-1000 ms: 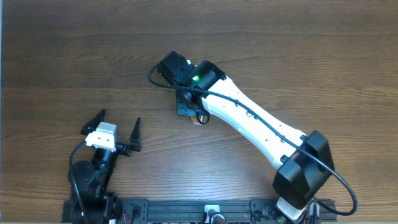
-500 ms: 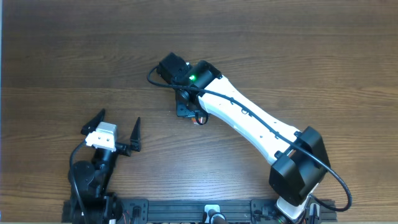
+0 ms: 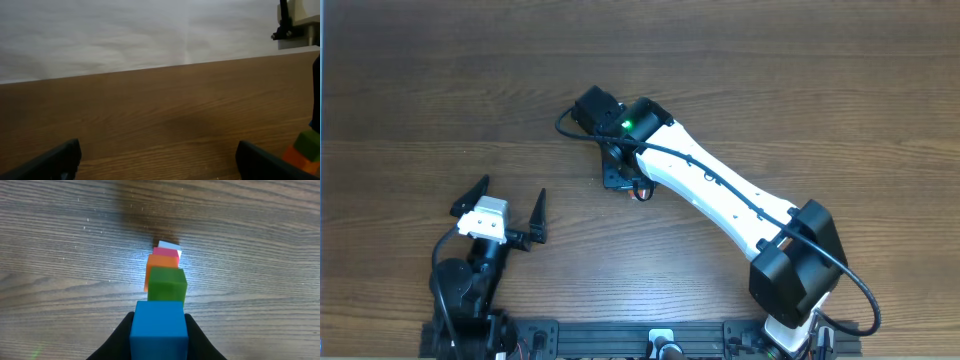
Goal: Stack Cubes
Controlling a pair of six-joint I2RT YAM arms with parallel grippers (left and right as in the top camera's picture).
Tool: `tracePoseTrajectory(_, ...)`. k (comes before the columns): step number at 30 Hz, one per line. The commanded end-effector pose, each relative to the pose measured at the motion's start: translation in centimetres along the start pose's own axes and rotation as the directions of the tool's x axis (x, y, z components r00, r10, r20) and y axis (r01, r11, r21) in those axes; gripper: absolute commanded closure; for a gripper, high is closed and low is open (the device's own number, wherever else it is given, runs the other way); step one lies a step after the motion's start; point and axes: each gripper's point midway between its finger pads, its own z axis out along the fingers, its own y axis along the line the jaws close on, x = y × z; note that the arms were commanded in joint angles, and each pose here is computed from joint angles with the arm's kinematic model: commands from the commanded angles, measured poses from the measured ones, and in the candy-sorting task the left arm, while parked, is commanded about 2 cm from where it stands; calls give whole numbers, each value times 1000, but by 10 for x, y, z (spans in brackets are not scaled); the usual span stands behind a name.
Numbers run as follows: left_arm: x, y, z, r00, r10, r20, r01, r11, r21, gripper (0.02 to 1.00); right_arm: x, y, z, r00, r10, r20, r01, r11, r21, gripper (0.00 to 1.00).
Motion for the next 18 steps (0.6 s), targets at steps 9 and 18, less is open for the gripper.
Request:
tracePoseTrajectory(9,1,0,0,1000,14,2,-14,1000,4,18,-2,-5,7,999,24,-23,-24,1000,11,989)
tracePoseTrajectory(18,1,0,0,1000,14,2,-14,1000,4,18,-3,-5,9,999,26,-23,-26,1000,11,989)
